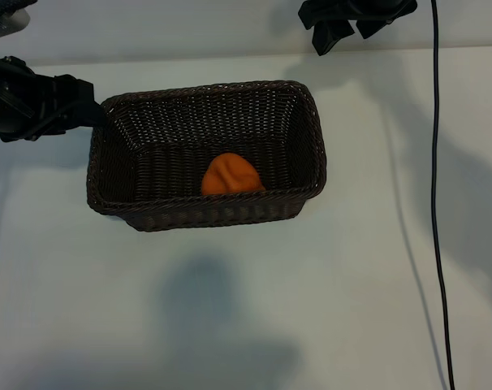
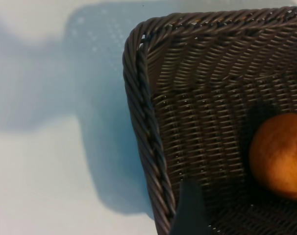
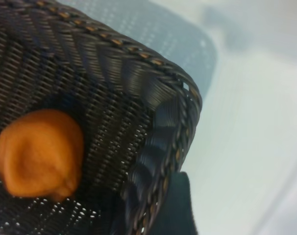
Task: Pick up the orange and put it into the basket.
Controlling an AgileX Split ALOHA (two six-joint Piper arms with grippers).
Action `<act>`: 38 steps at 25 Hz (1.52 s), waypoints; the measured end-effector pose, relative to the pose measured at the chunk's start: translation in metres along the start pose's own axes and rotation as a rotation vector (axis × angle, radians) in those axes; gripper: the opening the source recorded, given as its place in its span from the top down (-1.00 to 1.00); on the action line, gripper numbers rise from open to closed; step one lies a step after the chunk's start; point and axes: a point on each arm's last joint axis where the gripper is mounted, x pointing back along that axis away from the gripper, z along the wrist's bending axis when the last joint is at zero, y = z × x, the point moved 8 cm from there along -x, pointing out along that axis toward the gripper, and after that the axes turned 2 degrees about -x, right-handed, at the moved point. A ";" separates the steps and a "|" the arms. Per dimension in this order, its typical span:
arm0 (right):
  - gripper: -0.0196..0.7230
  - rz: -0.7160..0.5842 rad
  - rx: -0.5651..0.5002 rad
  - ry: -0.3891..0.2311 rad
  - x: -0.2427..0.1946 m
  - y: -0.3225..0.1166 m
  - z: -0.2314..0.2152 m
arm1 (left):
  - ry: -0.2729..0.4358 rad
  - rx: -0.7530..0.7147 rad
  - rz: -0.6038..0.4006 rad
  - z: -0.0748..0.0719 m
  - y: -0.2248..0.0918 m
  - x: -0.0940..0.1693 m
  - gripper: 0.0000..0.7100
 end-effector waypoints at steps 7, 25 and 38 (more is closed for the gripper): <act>-0.63 -0.003 -0.003 0.030 0.000 0.001 0.005 | 0.009 -0.004 -0.025 0.002 0.004 0.000 -0.66; -0.59 0.087 0.043 0.082 -0.010 -0.029 0.029 | 0.012 -0.005 -0.034 0.002 0.006 0.000 -0.66; -0.57 0.087 0.044 0.084 -0.010 -0.029 0.030 | 0.036 -0.005 -0.095 0.006 0.016 0.001 -0.66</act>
